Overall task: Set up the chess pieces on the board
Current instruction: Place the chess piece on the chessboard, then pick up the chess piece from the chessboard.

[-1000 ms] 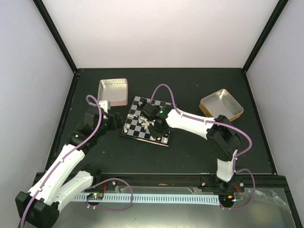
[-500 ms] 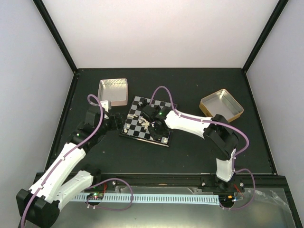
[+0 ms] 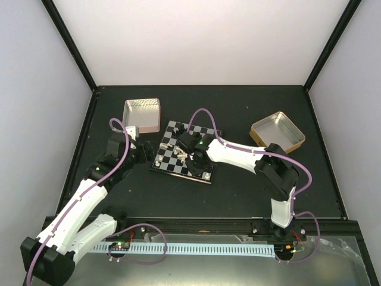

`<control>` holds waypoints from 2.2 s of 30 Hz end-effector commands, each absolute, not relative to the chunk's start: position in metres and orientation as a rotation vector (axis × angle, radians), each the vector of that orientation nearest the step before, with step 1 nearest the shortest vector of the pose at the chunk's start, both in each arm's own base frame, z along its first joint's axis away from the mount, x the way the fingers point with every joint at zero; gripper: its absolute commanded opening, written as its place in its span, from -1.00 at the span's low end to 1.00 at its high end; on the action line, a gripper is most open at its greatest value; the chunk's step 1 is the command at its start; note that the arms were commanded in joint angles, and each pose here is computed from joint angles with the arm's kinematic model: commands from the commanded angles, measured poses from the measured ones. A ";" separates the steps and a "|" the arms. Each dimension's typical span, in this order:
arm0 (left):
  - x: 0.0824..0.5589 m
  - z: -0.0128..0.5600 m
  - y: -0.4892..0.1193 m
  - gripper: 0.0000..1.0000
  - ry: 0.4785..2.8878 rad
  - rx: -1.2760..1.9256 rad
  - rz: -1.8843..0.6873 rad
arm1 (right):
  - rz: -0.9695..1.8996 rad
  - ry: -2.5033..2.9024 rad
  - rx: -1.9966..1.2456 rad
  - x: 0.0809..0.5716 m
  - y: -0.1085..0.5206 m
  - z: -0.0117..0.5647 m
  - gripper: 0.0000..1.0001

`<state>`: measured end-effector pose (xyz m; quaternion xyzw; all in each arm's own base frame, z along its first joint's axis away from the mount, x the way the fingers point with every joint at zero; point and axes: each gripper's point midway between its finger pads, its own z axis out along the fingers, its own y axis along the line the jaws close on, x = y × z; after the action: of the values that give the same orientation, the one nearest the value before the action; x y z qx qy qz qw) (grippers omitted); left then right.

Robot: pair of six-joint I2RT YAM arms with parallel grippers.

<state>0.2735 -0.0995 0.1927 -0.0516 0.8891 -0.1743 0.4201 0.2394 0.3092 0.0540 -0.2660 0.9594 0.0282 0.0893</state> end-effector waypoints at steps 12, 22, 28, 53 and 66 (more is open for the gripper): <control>0.274 0.195 -0.097 0.61 2.232 -0.134 -0.427 | 0.139 2.618 -0.618 0.297 0.335 0.113 -0.45; 0.271 0.196 -0.098 0.61 2.225 -0.154 -0.460 | 0.243 2.560 -0.687 0.325 0.376 0.111 -0.26; 0.269 0.193 -0.095 0.60 2.230 -0.192 -0.453 | 0.213 2.655 -0.593 0.318 0.367 0.087 -0.25; 0.266 0.204 -0.072 0.61 2.157 -0.280 -0.363 | 0.218 2.797 -0.585 0.291 0.375 0.041 -0.49; 0.266 0.203 -0.074 0.62 2.160 -0.274 -0.371 | 0.184 2.811 -0.624 0.288 0.372 0.032 -0.70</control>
<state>0.2661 -0.0765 0.2018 -0.1066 0.8745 -0.1521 0.4481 0.2882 0.3680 0.0337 -0.2084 0.9673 0.0662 0.1283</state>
